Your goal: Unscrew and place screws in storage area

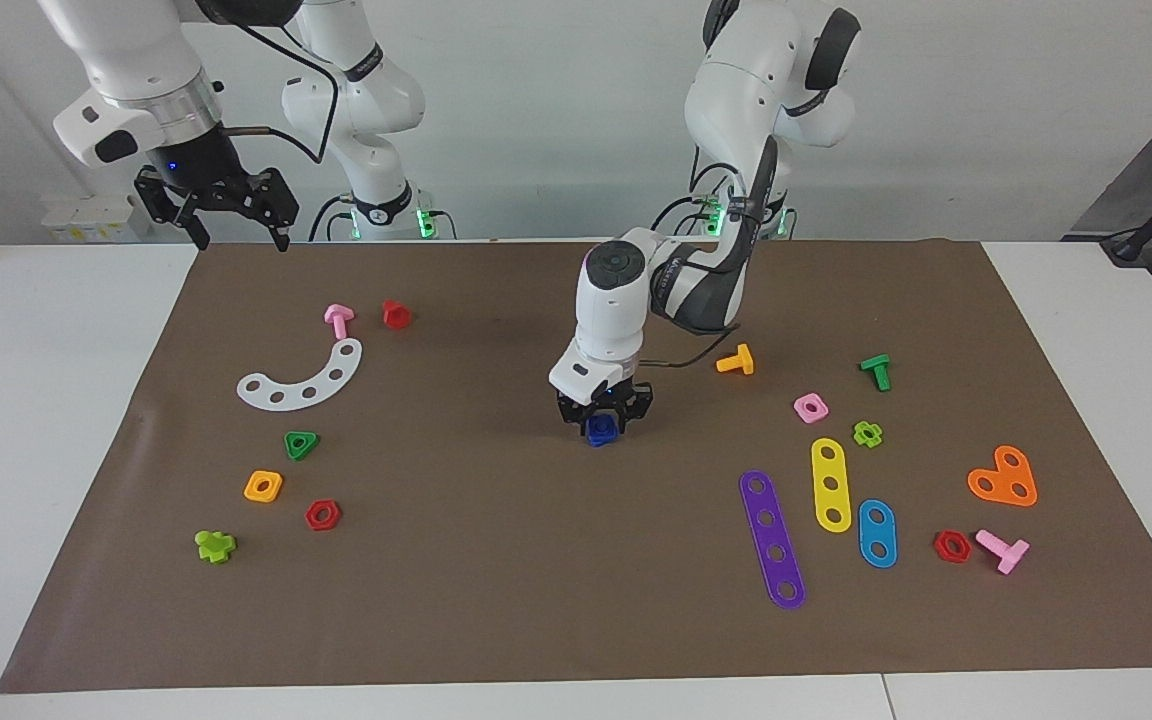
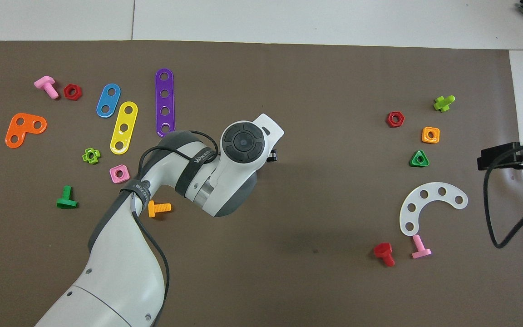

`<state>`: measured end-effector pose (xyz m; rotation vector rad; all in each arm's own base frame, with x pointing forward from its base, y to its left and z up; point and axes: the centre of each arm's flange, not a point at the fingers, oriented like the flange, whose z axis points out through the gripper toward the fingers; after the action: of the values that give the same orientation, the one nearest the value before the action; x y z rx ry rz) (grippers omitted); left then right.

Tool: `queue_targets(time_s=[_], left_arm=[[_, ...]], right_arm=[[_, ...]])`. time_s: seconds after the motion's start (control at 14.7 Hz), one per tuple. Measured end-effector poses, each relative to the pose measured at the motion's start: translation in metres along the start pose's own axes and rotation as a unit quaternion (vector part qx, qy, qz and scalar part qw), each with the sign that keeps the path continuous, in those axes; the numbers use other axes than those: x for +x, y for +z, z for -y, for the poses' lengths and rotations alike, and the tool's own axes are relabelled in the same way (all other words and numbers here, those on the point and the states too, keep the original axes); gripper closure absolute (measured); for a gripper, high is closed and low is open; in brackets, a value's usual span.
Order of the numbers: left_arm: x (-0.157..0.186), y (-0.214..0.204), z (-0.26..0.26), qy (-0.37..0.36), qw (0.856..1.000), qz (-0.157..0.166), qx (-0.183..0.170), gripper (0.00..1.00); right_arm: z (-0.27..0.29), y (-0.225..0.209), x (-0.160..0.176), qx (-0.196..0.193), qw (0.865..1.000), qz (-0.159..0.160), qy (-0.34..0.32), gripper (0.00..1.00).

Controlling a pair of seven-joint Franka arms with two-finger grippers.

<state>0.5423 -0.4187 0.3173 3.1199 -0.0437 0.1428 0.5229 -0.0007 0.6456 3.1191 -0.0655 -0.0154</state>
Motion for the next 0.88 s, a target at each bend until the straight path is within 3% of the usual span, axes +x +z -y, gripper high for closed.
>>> queue_targets(time_s=[0.68,0.88], left_arm=[[-0.0045,0.0075,-0.0005,0.006,1.000,-0.001,0.003,0.40],[-0.0045,0.0075,-0.0006,0.006,1.000,-0.001,0.003,0.48]], right_arm=[[0.0000,0.0000,0.0000,0.000,1.000,0.000,0.000,0.00],[0.0000,0.0000,0.0000,0.000,1.000,0.000,0.000,0.00]])
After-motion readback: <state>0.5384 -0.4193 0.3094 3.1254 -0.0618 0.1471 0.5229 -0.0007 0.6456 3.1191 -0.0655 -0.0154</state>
